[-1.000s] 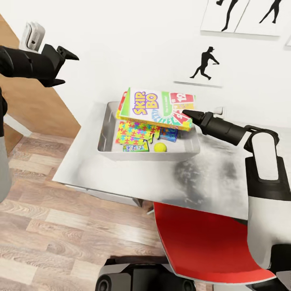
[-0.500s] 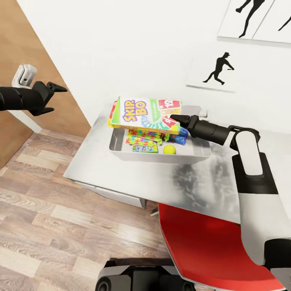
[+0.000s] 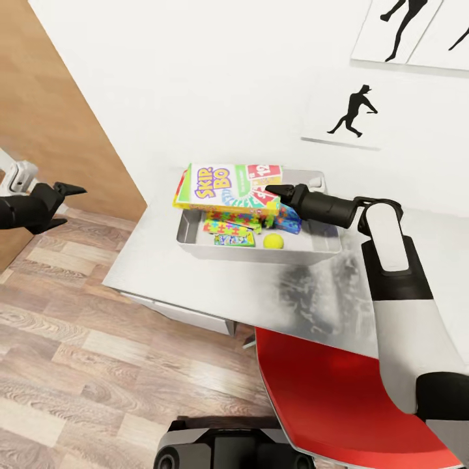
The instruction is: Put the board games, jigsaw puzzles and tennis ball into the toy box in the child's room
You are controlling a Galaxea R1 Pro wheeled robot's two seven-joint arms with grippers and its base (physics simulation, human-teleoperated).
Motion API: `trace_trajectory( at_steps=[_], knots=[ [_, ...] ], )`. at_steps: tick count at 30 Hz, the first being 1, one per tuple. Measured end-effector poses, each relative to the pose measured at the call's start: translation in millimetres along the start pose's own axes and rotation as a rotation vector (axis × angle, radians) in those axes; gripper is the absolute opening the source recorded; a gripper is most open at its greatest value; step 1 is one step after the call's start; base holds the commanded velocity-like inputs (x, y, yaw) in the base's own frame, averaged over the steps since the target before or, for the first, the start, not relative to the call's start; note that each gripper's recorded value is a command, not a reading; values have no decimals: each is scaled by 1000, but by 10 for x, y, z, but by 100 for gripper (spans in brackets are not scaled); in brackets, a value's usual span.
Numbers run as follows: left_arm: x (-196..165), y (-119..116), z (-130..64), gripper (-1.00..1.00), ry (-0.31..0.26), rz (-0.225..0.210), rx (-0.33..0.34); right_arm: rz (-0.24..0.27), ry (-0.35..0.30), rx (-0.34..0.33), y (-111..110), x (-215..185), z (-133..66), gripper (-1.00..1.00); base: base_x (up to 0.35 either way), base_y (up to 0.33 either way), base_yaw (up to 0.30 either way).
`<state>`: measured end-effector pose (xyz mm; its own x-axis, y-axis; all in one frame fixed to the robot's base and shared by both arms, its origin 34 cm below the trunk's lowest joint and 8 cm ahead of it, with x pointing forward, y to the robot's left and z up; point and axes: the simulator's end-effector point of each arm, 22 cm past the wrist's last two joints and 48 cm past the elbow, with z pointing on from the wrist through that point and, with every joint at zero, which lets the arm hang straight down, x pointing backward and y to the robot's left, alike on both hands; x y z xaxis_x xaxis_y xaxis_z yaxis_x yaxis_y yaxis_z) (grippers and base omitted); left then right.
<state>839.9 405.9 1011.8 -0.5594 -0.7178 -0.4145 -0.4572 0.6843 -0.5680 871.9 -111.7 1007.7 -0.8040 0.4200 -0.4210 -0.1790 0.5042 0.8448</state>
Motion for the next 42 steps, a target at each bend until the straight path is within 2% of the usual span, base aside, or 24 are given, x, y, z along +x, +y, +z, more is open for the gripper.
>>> trace_trajectory(
  at_steps=[3,4,7,15,30,42],
  knots=[
    [26,275,-52,100,2,-24,-16,-7,7,1,41,-39,55,-100,0,0,3],
    [27,276,-52,100,2,-25,-16,-8,7,2,39,-39,56,-100,0,0,2],
    [41,478,-105,100,3,-42,-27,-13,10,4,52,-67,74,-100,0,0,1],
    [31,731,-188,100,-5,-72,-46,-17,8,6,66,-112,83,-100,0,0,0],
    [66,887,-218,100,-3,-85,-67,-36,-6,-4,168,-248,79,-100,0,0,0],
    [122,1088,-251,100,1,-108,-96,-56,-11,40,-13,-333,-74,-100,0,0,0]
  ],
)
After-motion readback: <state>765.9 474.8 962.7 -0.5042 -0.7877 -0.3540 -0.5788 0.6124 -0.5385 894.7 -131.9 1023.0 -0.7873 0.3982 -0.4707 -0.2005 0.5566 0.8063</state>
